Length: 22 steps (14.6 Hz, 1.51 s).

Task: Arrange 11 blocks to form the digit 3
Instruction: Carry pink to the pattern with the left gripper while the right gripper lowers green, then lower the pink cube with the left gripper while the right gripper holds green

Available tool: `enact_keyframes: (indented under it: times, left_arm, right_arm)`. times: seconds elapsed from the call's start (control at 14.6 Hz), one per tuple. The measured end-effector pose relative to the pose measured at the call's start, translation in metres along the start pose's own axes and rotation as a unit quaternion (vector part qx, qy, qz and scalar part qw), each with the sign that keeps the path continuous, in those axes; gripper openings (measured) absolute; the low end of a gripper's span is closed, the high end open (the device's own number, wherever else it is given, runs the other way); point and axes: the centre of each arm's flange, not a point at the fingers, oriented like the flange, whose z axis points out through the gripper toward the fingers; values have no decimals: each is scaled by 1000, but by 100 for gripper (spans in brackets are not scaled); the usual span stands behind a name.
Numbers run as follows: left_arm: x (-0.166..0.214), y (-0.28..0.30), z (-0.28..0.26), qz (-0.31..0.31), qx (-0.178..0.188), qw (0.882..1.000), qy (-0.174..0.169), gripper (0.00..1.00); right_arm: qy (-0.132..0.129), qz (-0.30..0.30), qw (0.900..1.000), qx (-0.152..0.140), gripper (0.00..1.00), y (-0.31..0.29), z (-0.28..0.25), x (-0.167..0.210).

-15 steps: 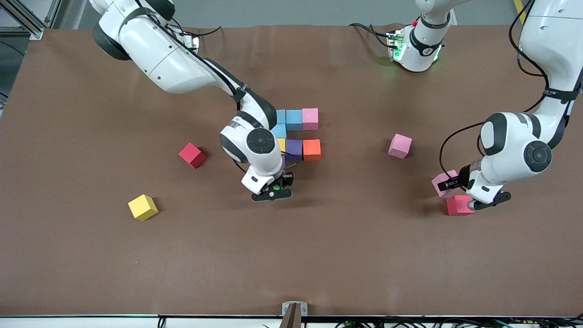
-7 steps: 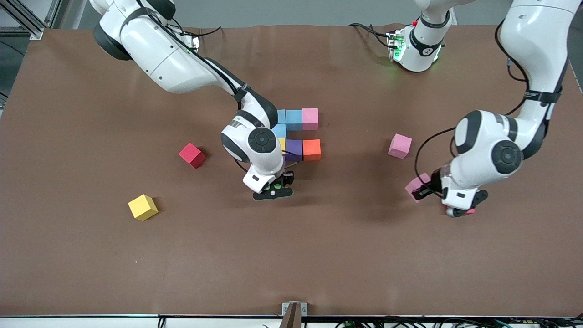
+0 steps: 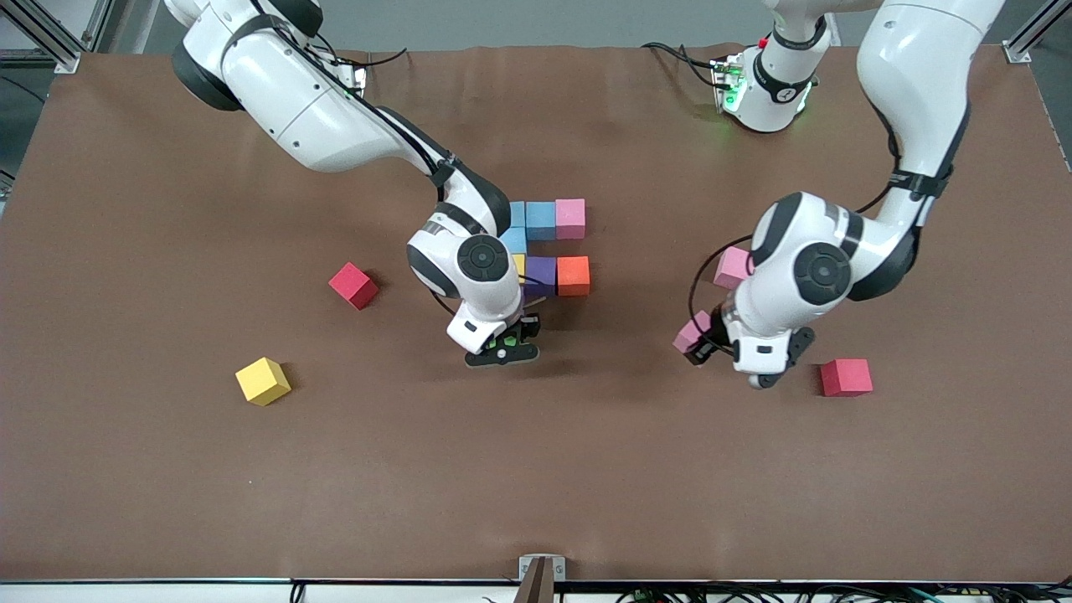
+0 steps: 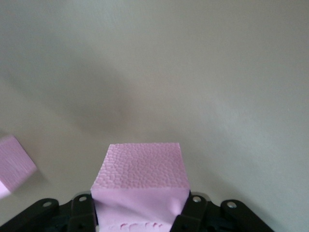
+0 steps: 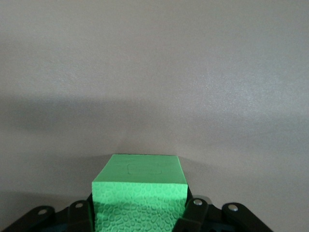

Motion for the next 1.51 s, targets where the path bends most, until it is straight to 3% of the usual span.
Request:
enact_keyframes:
  times: [0.41,1.51]
  left_arm:
    - [-48,38,22,-83,-1,996,-15,55]
    - [-80,72,48,-223,-7,974,-35,55]
  right_arm:
    - [-3,12,1000,2,59,-2,0,-2]
    - [-5,2,1000,4,59,-7,0,-5]
